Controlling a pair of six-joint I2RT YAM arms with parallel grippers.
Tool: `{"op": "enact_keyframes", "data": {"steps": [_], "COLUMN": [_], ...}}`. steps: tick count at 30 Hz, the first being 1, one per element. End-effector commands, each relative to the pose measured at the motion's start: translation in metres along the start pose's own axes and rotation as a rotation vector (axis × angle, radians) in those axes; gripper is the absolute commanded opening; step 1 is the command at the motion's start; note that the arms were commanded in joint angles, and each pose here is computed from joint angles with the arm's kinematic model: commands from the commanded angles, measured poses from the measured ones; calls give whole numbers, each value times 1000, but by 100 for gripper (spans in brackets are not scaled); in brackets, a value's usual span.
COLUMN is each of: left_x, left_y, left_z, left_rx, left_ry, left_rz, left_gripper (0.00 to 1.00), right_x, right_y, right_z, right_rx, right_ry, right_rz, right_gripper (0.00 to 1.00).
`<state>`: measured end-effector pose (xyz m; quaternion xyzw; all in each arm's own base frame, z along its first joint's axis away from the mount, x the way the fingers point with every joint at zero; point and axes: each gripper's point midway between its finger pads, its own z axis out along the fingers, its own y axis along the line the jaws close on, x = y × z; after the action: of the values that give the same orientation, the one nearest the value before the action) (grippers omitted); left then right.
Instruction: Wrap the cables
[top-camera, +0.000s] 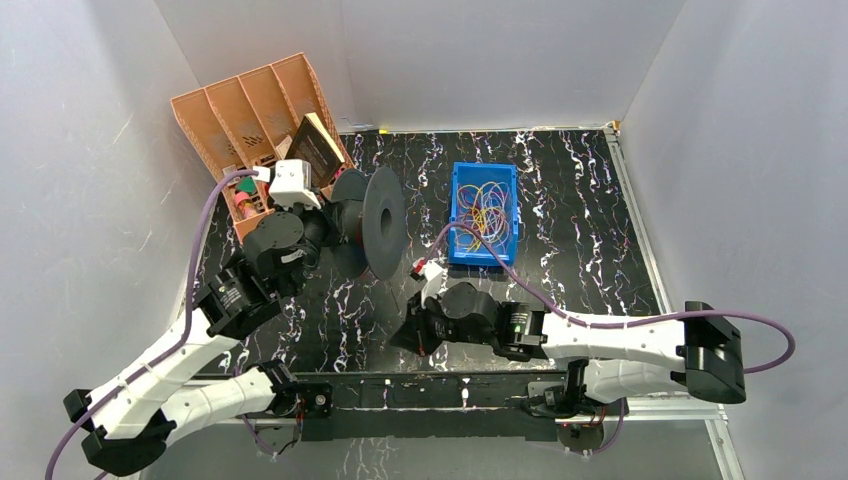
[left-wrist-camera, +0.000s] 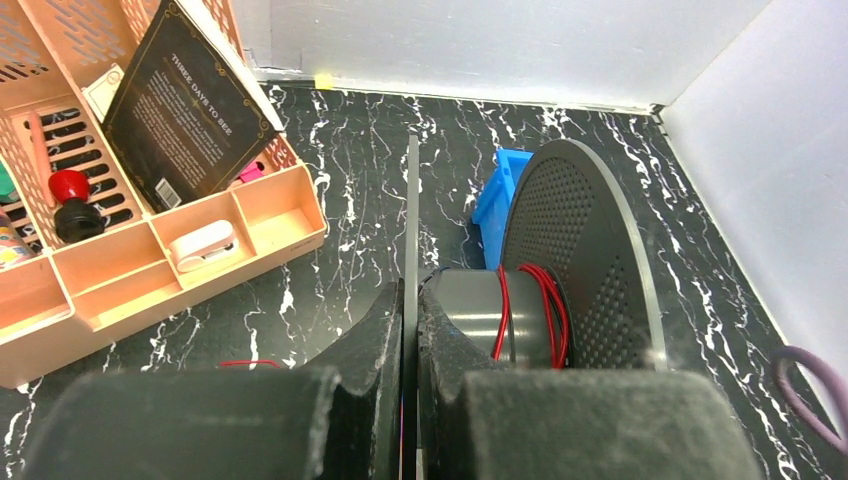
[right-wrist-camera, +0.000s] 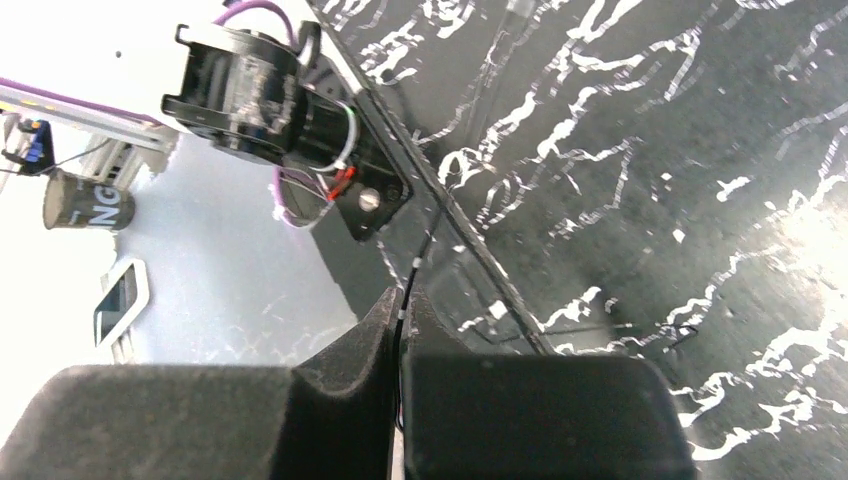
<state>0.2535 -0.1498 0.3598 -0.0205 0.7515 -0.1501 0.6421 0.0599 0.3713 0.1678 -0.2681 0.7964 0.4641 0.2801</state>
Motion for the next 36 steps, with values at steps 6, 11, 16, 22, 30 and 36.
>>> {"op": "enact_keyframes", "data": {"steps": [6,11,16,22,30,36], "left_x": [-15,2,24,53,80,85], "left_y": [10,13,12,3,-3,-4], "left_z": [11,16,17,11,0,-8], "left_rx": [-93,-111,-75,27,133,172], "left_ry": [-78,-34,47,167,286,305], "left_rz": [9,81,167,259,332,341], "left_gripper": [0,0,0,0,0,0], "right_x": [-49,-68,-90,-125,-162,-170], "right_y": [79,85,80,74,54,27], "right_z": [-15,-23,-33,-50,-74,-85], "right_rx": [-87,-25,73,211,362,448], "right_ry": [-103,-118,-153,-193,-224,-211], "right_rz": [-112,-136,-163,-251,-376,-406], "right_gripper": [9,9,10,14,16,16]}}
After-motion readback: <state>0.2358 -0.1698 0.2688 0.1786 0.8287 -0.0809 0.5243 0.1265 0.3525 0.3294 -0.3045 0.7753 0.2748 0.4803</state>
